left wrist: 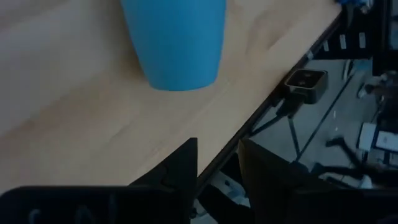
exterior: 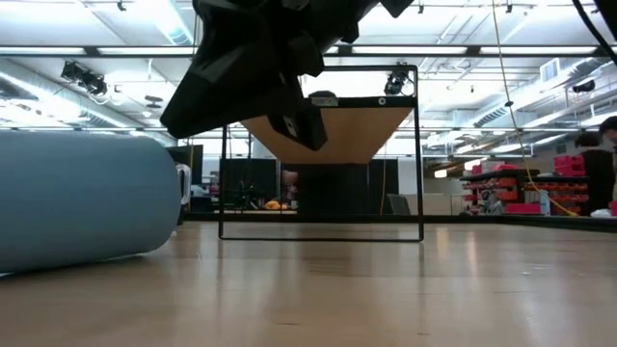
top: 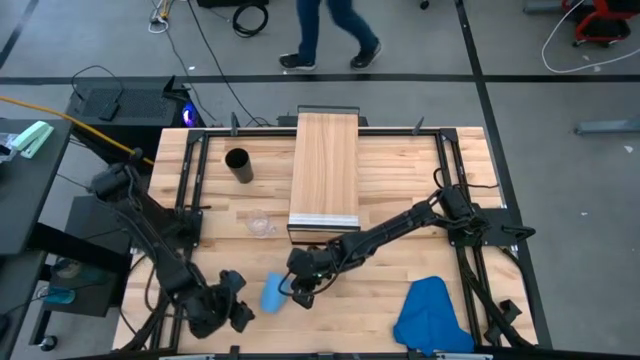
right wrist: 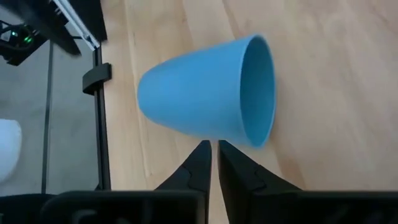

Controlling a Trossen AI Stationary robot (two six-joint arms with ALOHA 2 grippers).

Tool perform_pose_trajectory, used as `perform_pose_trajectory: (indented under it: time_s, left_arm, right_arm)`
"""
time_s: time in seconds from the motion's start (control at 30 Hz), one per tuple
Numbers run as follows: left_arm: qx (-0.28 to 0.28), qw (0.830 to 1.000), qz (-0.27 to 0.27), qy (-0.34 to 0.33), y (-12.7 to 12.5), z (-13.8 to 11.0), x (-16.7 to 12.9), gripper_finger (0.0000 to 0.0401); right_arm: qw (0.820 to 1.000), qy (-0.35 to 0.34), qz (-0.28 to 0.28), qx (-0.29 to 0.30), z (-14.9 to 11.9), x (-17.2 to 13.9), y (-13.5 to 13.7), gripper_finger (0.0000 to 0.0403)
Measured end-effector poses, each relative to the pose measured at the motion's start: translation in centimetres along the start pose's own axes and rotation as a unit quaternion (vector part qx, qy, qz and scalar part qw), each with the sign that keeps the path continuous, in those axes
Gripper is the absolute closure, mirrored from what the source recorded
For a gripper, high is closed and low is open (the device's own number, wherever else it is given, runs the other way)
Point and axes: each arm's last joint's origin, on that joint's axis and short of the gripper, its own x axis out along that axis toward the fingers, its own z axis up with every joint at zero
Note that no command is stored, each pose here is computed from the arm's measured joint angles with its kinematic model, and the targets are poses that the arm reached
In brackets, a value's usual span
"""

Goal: Stack small to large cups/mugs on shelf
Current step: Move the blue cup to the middle left of the table

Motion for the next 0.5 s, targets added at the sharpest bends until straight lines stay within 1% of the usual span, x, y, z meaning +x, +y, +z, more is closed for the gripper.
perform_pose_trajectory:
  time_s: [0.27,0.37,0.5]
  left_arm:
    - [-0.037,0.999,0.010,-0.004,0.6,-0.8,2.4,0.0280]
    - [-0.046,0.999,0.010,-0.008,0.6,-0.7,3.1,0.0282]
    - [-0.053,0.998,0.020,-0.021,0.7,0.0,3.9,0.0282]
  right_arm:
    - [1.000,-0.013,-0.007,0.008,0.7,-0.1,-0.6,0.0353]
    - [1.000,-0.023,-0.017,0.010,0.7,-0.1,-0.6,0.0353]
    - [0.998,-0.042,-0.035,0.034,0.9,-0.1,-0.8,0.0353]
